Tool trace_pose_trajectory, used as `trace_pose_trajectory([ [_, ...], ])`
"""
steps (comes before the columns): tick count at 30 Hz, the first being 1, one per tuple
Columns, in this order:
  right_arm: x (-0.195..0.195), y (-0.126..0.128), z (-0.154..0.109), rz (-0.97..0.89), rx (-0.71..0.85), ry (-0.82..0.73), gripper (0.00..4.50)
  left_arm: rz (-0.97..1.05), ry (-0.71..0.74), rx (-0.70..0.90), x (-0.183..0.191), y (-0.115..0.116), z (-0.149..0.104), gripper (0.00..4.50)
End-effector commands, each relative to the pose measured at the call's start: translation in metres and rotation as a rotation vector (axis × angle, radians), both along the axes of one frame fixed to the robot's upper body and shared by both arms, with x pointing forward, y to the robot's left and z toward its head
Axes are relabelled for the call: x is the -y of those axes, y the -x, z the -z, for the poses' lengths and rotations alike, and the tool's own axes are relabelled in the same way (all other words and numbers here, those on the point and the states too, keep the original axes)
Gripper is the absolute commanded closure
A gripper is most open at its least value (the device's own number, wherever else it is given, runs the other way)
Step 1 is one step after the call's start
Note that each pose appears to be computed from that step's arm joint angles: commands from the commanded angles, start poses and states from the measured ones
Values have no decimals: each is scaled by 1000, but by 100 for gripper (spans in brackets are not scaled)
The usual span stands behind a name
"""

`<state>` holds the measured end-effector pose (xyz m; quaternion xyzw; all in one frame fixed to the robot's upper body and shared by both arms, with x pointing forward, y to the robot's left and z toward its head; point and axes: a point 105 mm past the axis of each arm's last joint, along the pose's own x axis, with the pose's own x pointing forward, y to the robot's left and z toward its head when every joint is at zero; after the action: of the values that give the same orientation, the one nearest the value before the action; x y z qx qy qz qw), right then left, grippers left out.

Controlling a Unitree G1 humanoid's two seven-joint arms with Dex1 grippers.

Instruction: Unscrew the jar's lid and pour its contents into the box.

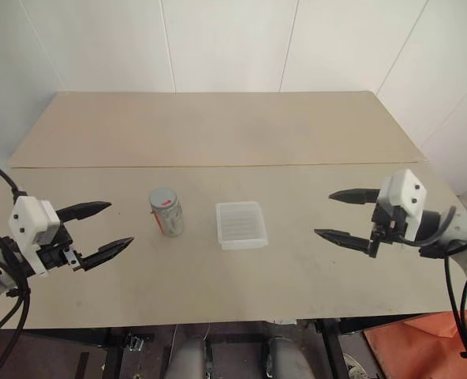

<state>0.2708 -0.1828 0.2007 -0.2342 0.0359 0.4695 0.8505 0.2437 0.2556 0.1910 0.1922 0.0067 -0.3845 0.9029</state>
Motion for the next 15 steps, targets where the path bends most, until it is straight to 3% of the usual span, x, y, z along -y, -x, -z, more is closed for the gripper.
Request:
trace_pose_trajectory([
  [1, -3, 5, -13, -10, 63, -11, 0, 8, -15, 39, 2, 0, -7, 2],
  [6, -13, 3, -15, -45, 68, -12, 0, -36, 15, 25, 1, 4, 0, 2],
  [15, -43, -6, -27, -115, 128, -7, 0, -147, 64, -8, 23, -4, 39, 2],
])
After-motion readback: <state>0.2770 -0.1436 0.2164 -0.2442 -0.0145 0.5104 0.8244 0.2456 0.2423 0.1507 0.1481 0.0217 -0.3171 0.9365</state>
